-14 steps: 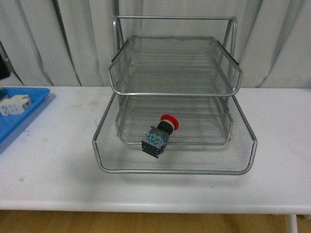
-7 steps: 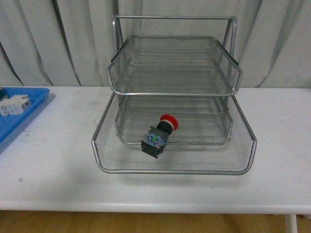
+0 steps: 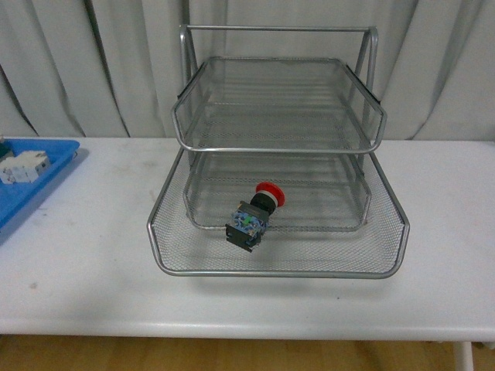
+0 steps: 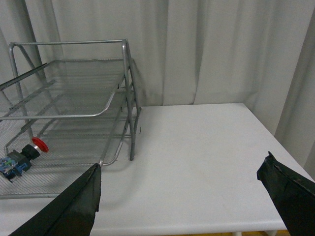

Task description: Place button on rack with both arms

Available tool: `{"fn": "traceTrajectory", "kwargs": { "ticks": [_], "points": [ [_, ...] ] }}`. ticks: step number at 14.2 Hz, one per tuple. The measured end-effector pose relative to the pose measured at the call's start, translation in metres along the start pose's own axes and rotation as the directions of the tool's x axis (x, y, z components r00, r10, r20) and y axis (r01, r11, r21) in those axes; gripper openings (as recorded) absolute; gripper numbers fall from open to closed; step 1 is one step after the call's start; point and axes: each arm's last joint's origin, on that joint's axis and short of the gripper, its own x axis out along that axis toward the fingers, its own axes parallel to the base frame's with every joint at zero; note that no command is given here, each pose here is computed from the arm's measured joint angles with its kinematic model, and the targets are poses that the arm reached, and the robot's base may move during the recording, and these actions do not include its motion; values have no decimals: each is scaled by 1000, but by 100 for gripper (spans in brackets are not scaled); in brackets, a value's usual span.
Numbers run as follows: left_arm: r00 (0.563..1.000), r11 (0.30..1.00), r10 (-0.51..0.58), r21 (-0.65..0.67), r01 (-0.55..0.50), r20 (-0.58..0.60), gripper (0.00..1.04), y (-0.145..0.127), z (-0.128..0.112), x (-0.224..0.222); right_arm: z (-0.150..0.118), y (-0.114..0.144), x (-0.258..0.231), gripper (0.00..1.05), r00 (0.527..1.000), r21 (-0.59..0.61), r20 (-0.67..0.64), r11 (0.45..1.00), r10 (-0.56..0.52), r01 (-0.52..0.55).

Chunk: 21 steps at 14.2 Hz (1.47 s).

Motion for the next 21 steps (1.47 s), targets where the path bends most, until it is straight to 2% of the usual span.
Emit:
{"fn": "traceTrajectory", "kwargs": {
  "ticks": [14,16,17,19,21],
  "points": [
    [1000,1000,0,0,0,11,2,0,4,-29,0,0,0,98,1000,0,0,1000,0,0],
    [999,1000,-2,0,2,-43,2,0,-3,-38,0,0,0,98,1000,0,0,1000,0,0],
    [1000,1000,-1,0,1,19,2,0,3,-40,0,0,0,98,1000,0,-1,1000,0,0],
    [1000,1000,1,0,-1,-6,2,0,0,-40,0,0,0,98,1000,0,0,1000,0,0],
    [1000,1000,-1,-2,1,-2,22,0,0,-40,0,0,0,98,1000,0,0,1000,0,0]
  ]
}}
